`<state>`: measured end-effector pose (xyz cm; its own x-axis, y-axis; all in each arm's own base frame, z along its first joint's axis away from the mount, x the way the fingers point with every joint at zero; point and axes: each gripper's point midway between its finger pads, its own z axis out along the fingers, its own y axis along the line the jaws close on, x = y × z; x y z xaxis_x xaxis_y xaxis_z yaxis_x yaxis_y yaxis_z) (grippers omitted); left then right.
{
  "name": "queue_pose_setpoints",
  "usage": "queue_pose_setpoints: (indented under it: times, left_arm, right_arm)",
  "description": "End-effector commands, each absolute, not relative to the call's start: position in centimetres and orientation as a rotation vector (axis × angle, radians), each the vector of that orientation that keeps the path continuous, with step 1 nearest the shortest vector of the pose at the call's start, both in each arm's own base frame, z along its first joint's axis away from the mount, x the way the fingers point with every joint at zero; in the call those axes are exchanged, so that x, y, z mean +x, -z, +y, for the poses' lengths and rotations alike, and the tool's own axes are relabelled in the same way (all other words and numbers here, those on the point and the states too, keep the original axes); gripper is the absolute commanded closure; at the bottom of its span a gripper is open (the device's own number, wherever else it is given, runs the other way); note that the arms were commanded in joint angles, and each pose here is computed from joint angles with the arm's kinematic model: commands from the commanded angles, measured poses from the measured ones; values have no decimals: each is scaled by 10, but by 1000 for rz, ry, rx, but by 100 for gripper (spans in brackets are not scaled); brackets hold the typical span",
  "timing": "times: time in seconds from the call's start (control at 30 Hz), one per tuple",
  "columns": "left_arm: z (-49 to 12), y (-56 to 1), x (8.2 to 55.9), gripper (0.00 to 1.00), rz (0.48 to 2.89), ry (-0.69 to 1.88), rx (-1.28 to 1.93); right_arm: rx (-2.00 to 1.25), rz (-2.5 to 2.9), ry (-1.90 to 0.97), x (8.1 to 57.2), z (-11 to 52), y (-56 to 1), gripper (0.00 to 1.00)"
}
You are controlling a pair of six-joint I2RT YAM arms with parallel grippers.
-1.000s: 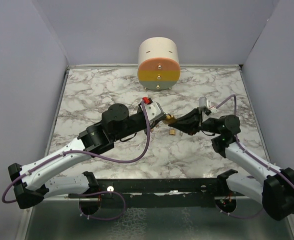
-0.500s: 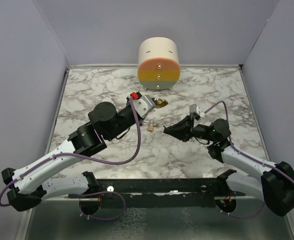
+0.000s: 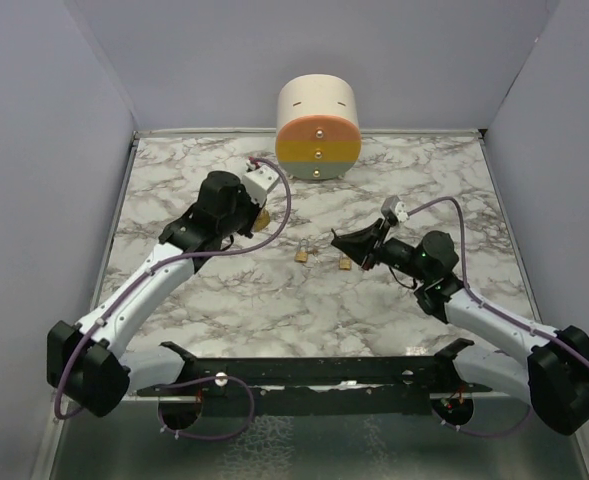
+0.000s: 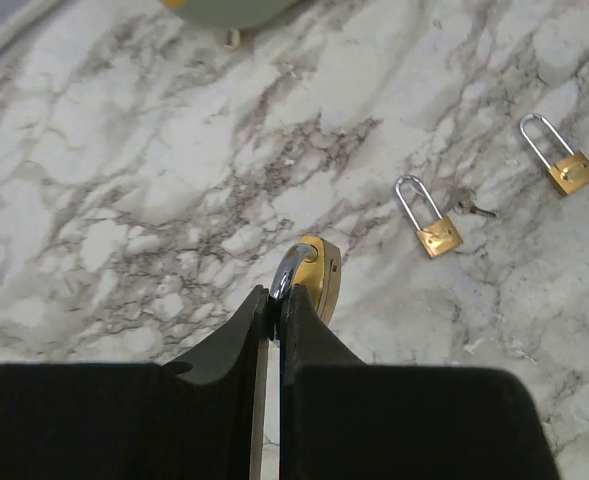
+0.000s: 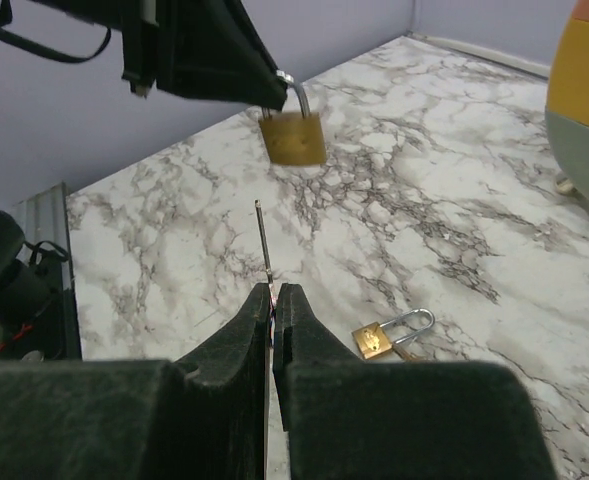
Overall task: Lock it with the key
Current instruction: Place the lock at the center of the board.
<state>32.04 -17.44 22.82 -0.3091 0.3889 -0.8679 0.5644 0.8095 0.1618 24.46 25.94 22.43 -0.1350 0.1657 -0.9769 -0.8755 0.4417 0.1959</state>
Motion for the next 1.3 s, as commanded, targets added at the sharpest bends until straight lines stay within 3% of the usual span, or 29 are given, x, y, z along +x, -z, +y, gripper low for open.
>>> queue_pose_setpoints:
  times: [0.0,0.27,0.53,0.83,1.27]
  left_arm:
    - [-199,-223,325,100,1962,399,817]
    - [-190,-146,333,100,2135,708,743]
    - [-188,-107,328,100,2220,900,764]
    - [-161,-56,337,100,2417,876,697]
    - [-140,-47,373,100,2435,692,673]
  right_arm:
    - [-610,1443,-973,264,263,-231,98]
    - [-648,1528,-948,271,304,-201,98]
    - [-668,1594,-977,275,326,-171,98]
    - [-742,1661,-922,283,357,-144,98]
    - [-799,1747,-868,299,372,-107,98]
